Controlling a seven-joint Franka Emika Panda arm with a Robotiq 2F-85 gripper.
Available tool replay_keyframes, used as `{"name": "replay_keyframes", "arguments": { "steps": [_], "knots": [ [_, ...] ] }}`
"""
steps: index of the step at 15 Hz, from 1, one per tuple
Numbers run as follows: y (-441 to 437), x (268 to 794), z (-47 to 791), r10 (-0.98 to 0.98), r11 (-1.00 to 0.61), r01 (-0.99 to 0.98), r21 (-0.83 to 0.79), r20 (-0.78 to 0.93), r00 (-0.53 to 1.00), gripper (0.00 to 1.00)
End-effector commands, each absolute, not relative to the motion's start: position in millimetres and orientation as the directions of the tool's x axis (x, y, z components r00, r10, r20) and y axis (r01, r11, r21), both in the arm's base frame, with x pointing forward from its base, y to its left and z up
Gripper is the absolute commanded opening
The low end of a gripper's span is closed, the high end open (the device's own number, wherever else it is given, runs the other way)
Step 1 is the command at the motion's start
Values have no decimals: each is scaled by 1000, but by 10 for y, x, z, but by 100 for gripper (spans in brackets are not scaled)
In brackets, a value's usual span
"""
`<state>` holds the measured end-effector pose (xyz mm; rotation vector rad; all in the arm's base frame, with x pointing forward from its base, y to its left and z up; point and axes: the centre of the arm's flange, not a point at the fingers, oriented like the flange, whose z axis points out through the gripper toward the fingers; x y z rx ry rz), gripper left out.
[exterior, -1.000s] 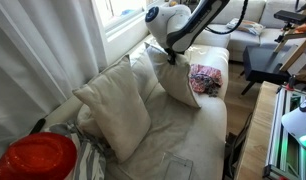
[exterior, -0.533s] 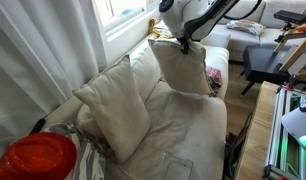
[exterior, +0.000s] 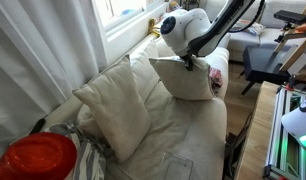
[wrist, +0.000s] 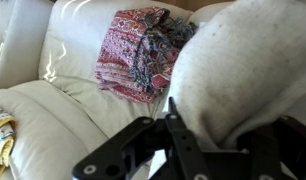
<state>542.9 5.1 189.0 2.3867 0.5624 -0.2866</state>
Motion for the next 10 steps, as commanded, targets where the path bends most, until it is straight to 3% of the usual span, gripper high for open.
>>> {"name": "replay_keyframes", "arguments": {
  "steps": [1,5,7,10],
  "knots": [
    [247,5365,1550,347,-689,496,529,-360,866,6],
    [501,5354,1327,397,-717,522,461,-346,850,6],
    [576,5359,1249,416,-725,529,440,-333,846,51],
    [669,5364,1106,434,-740,535,408,-317,843,72]
  ]
}}
